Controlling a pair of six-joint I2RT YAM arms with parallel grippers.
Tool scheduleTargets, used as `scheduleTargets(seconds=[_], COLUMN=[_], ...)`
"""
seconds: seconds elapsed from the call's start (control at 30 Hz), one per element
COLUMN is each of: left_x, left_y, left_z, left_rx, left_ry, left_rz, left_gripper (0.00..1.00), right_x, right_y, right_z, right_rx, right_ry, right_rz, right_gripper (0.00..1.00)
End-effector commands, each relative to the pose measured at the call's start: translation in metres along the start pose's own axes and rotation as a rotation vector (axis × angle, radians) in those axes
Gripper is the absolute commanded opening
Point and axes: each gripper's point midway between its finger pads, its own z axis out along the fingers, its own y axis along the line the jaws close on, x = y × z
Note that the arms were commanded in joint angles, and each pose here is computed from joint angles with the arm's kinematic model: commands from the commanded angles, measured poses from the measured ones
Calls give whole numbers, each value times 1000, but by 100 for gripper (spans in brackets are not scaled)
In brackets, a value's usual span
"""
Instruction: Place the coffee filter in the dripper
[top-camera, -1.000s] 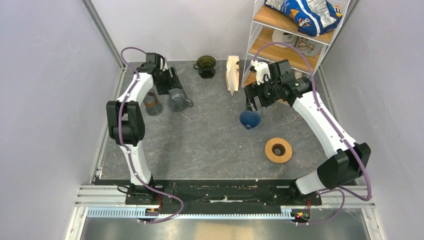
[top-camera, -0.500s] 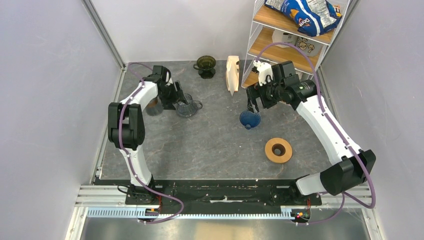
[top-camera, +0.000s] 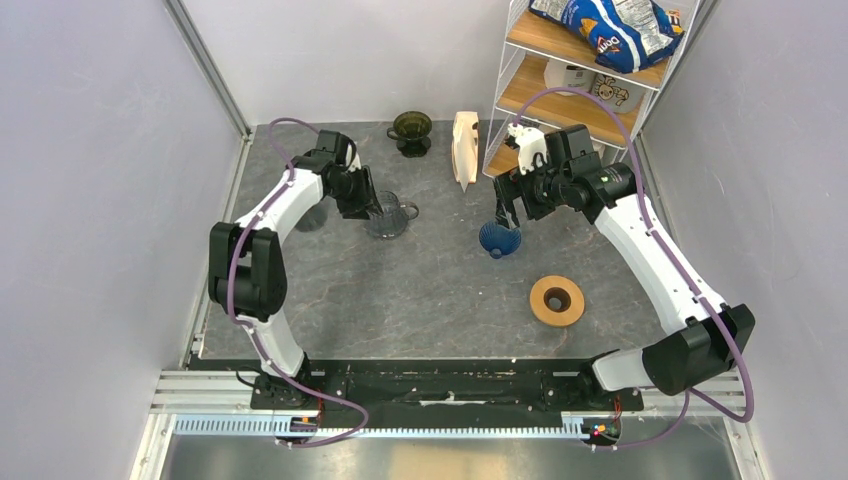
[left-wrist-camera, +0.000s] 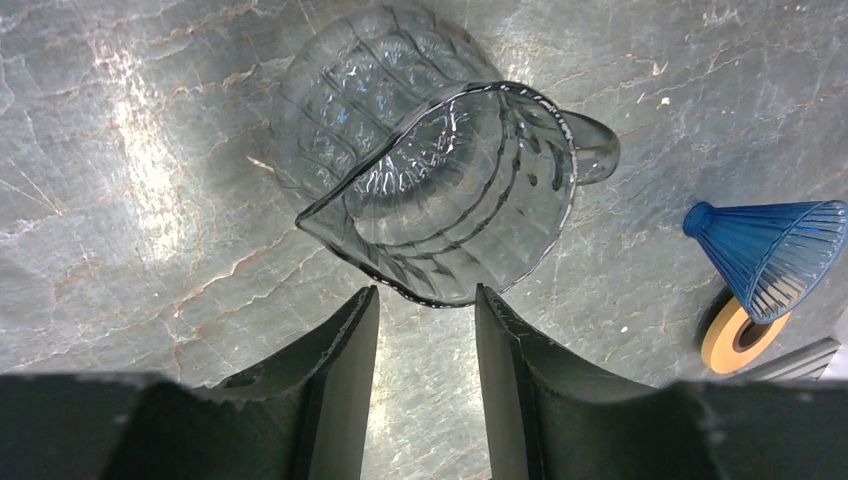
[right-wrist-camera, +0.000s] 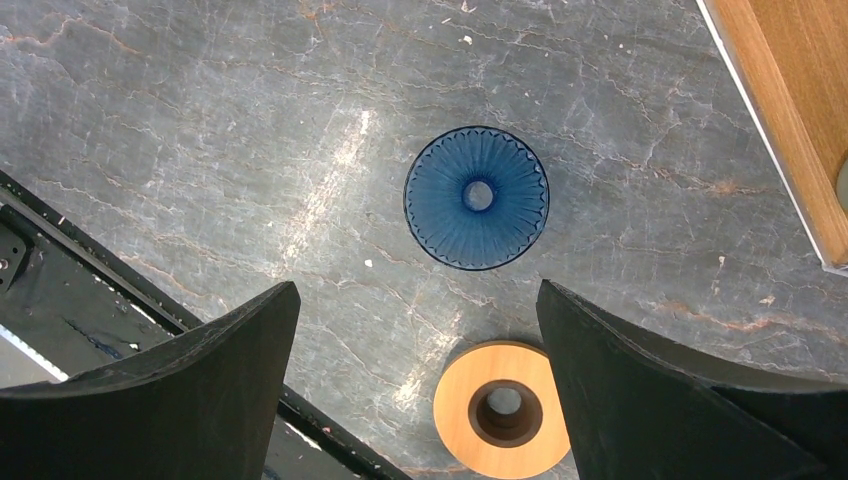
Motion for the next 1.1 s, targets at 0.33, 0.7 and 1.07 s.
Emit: scheduleTargets(seconds=[0.33,0.7,1.07], left_x=[-8,-49,-57], left_y=[-7,-7,-6], left_z=[-32,-34,0], left_rx=[2,-13,73], left_ry=[-48,29,163], left_rz=[64,512,725], left_gripper=[48,68,65], right_x=[-6,-3,0], right_y=[6,6,7], right_z=[-13,-16,-14], right_rx=[-16,-14,-30], right_ry=[-48,-42,-13], right_rz=[-19,-39,-56], right_gripper=[97,97,97])
